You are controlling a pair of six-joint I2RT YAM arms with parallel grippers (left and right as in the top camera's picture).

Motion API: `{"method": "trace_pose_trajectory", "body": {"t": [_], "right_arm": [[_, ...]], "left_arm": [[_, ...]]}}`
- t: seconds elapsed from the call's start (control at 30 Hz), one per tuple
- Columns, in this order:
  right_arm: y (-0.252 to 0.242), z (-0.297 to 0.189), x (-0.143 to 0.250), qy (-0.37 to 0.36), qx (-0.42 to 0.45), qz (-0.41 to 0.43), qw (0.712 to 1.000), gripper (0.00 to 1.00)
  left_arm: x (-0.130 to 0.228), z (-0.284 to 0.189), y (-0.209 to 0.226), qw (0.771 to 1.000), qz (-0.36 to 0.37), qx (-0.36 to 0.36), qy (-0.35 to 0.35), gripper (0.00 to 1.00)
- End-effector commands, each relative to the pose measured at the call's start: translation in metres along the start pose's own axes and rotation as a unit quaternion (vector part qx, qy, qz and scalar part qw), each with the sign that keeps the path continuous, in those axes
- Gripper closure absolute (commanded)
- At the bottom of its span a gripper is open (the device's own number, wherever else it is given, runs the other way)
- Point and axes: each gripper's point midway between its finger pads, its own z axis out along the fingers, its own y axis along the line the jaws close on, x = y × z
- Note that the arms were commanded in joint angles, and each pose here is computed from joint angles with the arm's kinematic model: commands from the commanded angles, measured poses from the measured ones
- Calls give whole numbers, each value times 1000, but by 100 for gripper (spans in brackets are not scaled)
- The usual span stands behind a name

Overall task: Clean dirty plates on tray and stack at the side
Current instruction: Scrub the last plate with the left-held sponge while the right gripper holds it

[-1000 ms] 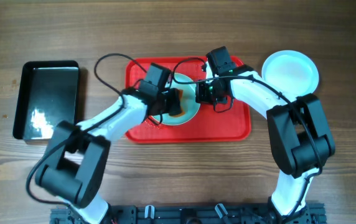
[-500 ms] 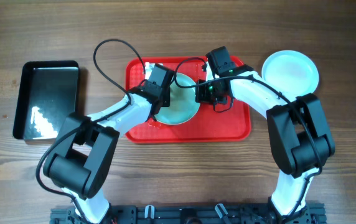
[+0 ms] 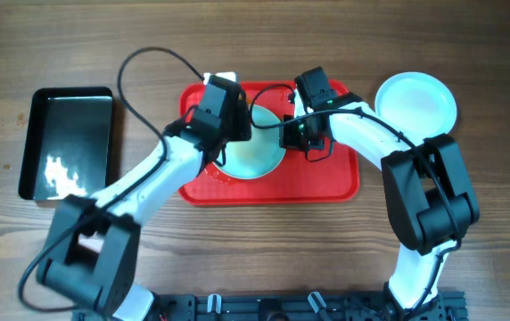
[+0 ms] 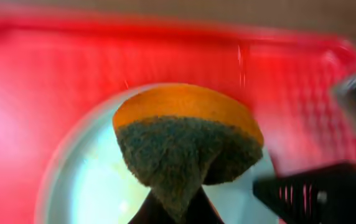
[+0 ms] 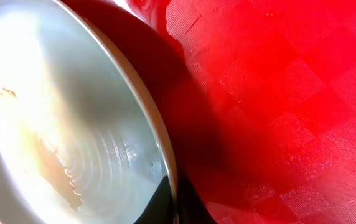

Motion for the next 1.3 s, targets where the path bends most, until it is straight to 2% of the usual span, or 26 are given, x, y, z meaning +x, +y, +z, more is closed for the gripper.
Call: {"method": "trace_pose_trajectory", "body": {"t": [0.0,0.13,0.33,0.53,0.77,0.83,0.93,1.0,1.07,1.17,1.27], "right_arm": [[-16,15,9,19,27,8,999,96],[-16,15,9,19,27,8,999,96],[-16,15,9,20,27,8,999,96],[-16,15,10,22,28,8,999,95],[-17,15,12,25,29,7,999,96],[-17,15,12,25,29,7,999,96],[-17,15,12,25,29,7,999,95],[-17,15,12,25,30,7,999,96],[-17,15,12,25,29,7,999,96],[-17,15,12,25,29,9,999,96],[-17,15,12,25,29,9,999,96]], "left_arm": [[51,35,0,993,-48,26,104,96],[64,52,7,991,-50,16,120,96],[38,60,6,996,-54,32,71,96],[62,90,42,991,-81,0,107,96],[55,80,82,985,-119,-29,118,96],[46,71,108,985,-118,-86,96,96],[19,54,133,984,-76,-153,44,96],[-8,34,148,976,-70,-207,-13,96],[-34,12,150,969,-71,-229,-64,96],[-63,-21,132,971,-80,-197,-114,96],[-67,-34,95,987,-78,-99,-103,96]]}}
